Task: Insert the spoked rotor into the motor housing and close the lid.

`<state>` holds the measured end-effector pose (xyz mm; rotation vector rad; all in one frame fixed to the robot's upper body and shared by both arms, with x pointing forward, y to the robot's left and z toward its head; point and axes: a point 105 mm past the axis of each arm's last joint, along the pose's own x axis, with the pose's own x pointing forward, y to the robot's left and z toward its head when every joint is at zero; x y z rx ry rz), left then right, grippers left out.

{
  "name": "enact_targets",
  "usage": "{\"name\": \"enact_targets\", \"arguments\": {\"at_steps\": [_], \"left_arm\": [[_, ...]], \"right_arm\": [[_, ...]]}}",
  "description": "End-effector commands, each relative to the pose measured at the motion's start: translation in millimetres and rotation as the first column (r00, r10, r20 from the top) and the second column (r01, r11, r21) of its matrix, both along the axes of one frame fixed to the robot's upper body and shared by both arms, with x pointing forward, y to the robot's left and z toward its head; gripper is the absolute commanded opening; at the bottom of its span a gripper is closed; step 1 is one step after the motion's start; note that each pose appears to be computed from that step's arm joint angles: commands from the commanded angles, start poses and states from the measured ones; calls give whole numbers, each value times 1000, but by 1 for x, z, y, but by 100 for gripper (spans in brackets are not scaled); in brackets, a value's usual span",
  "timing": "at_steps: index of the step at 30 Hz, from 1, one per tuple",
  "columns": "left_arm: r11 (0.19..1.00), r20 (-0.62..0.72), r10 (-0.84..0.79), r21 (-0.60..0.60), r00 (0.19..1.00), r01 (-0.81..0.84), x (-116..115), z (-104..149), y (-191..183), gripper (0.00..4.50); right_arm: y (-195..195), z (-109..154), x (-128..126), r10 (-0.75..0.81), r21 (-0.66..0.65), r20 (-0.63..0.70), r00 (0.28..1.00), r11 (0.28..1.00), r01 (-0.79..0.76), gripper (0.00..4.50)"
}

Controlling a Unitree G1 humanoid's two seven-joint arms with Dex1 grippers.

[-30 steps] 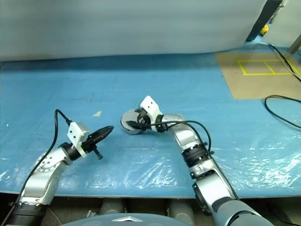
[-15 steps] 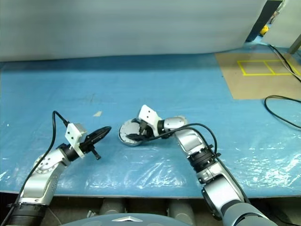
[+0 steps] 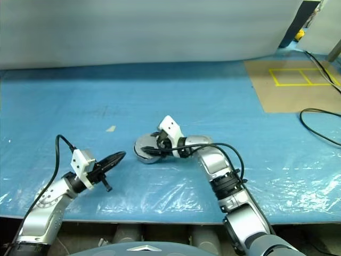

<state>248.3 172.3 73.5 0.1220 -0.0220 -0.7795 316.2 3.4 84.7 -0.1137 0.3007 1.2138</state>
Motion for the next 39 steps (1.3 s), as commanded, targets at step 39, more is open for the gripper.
{"name": "enact_targets", "arguments": {"at_steps": [39], "left_arm": [[1000, 27, 9, 13, 1000, -9, -2, 3, 1, 0]], "right_arm": [[20, -28, -12, -106, -201, 131, 986, 971, 131, 295]]}}
